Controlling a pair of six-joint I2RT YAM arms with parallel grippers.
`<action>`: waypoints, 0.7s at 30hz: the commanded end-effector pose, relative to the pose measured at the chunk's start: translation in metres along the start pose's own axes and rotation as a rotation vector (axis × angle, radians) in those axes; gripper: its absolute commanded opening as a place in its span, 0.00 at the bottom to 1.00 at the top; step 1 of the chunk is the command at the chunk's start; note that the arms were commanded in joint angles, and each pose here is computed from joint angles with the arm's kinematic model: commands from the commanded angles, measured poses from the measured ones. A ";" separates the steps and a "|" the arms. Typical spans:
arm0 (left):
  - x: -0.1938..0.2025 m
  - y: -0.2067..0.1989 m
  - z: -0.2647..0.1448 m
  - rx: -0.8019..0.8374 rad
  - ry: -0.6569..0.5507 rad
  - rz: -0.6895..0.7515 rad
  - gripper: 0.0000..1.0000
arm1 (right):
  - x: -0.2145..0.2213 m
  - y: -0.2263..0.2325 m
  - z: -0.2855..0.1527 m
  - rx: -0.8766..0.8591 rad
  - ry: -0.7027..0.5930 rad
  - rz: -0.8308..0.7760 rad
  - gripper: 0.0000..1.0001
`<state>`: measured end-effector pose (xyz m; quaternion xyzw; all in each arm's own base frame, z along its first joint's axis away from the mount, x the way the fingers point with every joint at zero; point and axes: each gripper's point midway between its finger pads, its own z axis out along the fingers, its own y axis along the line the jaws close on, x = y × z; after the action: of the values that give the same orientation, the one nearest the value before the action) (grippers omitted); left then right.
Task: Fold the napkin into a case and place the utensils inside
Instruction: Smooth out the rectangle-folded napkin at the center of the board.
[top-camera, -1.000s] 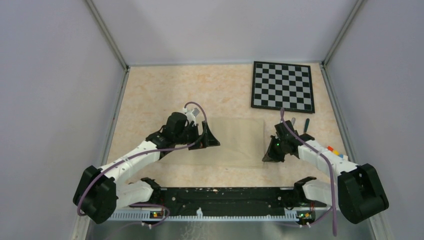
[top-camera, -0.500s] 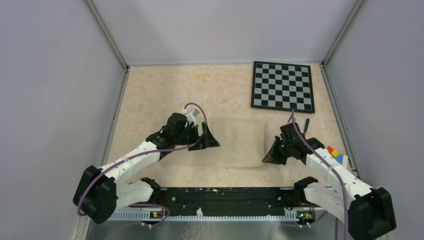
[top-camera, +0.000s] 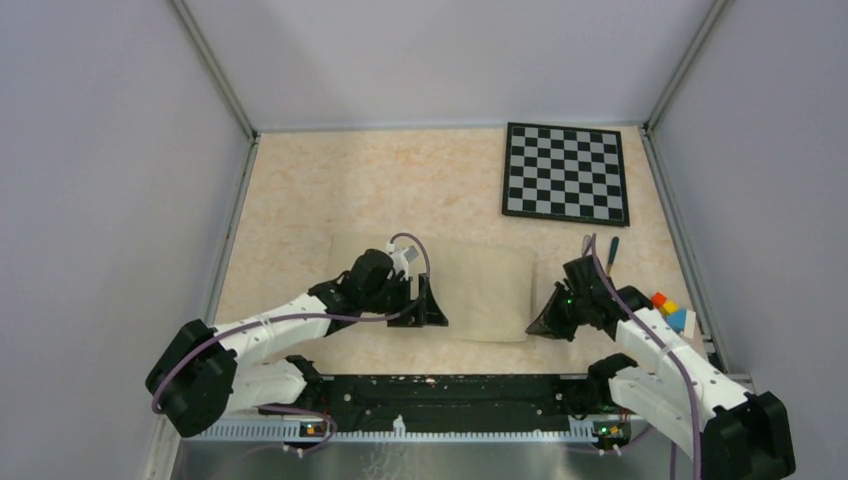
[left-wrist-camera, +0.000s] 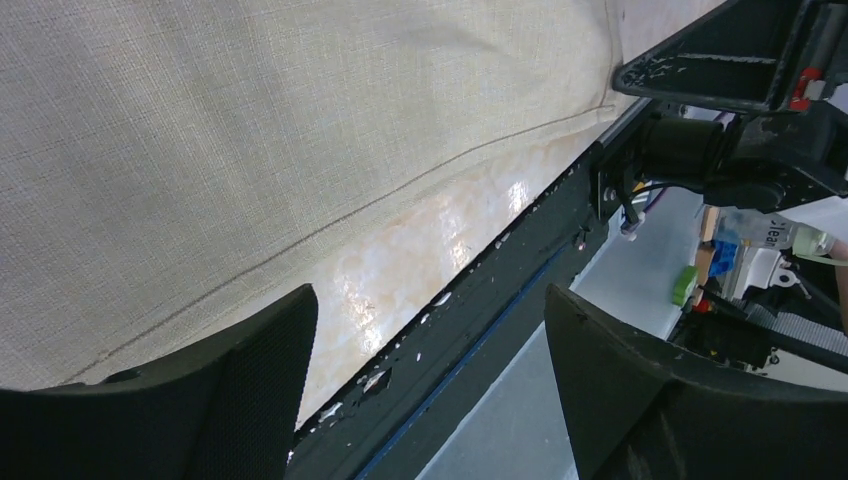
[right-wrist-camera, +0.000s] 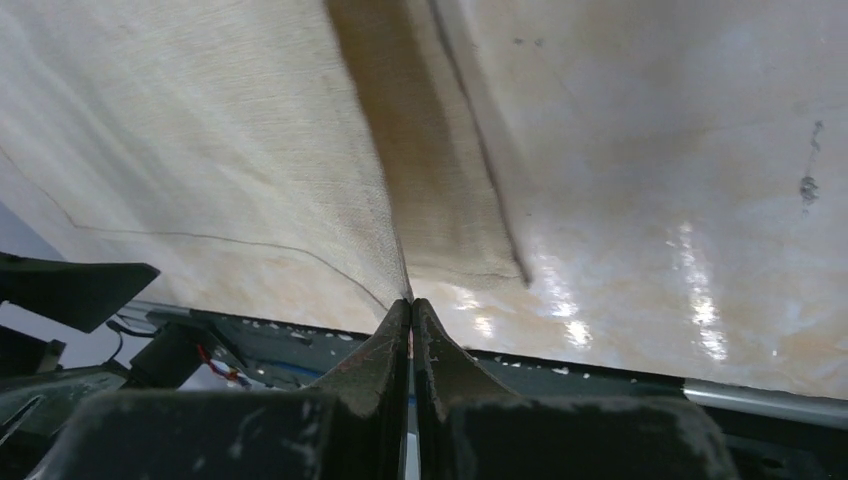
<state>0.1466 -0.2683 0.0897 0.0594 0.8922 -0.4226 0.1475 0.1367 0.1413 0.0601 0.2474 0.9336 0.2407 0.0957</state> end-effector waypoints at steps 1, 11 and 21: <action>-0.002 -0.003 0.009 0.011 -0.031 0.004 0.87 | 0.018 -0.031 0.016 0.063 0.039 0.051 0.00; -0.010 -0.005 0.009 -0.003 -0.048 0.025 0.89 | 0.004 -0.058 0.030 0.197 0.006 -0.077 0.00; -0.023 0.002 0.004 -0.067 -0.130 -0.016 0.91 | -0.045 -0.037 0.056 0.220 -0.090 -0.259 0.04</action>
<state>0.1511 -0.2674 0.0742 0.0409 0.9031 -0.3968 0.1588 0.1238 0.1335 0.0085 0.1968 0.9612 0.1887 0.0416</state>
